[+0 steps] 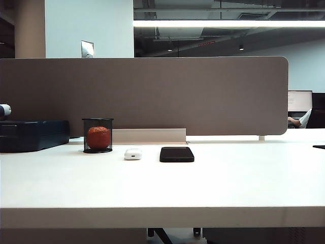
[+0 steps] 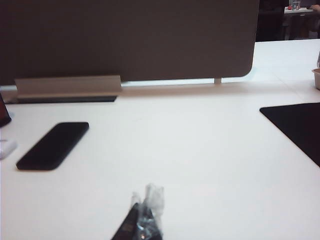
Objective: Find the wireless headphone case on the desktop and place it on the left side of the phone.
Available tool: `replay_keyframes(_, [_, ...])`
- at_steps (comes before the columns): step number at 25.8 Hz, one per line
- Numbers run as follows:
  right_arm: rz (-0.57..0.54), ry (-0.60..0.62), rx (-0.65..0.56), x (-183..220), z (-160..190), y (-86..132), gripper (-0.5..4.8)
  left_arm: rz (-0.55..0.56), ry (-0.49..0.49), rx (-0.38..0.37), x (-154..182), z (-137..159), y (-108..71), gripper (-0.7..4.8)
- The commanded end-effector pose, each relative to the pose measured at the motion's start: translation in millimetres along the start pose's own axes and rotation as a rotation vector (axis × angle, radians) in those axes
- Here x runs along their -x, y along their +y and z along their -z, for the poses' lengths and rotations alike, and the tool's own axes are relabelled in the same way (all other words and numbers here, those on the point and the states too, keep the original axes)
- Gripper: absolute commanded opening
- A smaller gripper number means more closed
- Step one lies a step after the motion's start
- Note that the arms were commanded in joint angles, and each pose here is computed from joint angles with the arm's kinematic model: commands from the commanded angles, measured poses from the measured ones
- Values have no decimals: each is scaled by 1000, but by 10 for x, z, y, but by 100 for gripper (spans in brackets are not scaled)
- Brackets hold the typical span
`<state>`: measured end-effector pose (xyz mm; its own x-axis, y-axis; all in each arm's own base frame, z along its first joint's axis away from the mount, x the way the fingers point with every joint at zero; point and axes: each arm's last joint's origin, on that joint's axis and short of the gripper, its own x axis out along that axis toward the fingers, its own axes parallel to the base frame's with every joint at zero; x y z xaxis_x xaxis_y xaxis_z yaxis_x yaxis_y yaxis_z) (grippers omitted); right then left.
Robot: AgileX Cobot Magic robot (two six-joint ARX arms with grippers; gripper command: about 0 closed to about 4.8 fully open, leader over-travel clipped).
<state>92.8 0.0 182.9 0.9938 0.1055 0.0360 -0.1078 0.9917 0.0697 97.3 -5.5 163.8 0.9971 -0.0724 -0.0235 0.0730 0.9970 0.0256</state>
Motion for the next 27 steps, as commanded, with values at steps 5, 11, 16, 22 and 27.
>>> replay_keyframes(5, [9, -5, 33, -28, 111, -15, -4, -1, -6, 0, 0, -8, 2, -5])
replay_keyframes(11, [46, -9, 59, -35, 138, -29, -4, -1, -6, 0, 0, -8, 2, -5])
replay_keyframes(16, [46, -4, 58, -35, 141, -29, -1, -1, -6, 0, 0, -8, 2, -5])
replay_keyframes(22, [46, -1, 57, -35, 144, -29, -1, -1, -6, 0, 0, -8, 2, -5])
replay_keyframes(27, [46, -1, 57, -35, 144, -29, -1, -1, -6, 0, 0, -8, 2, -5])
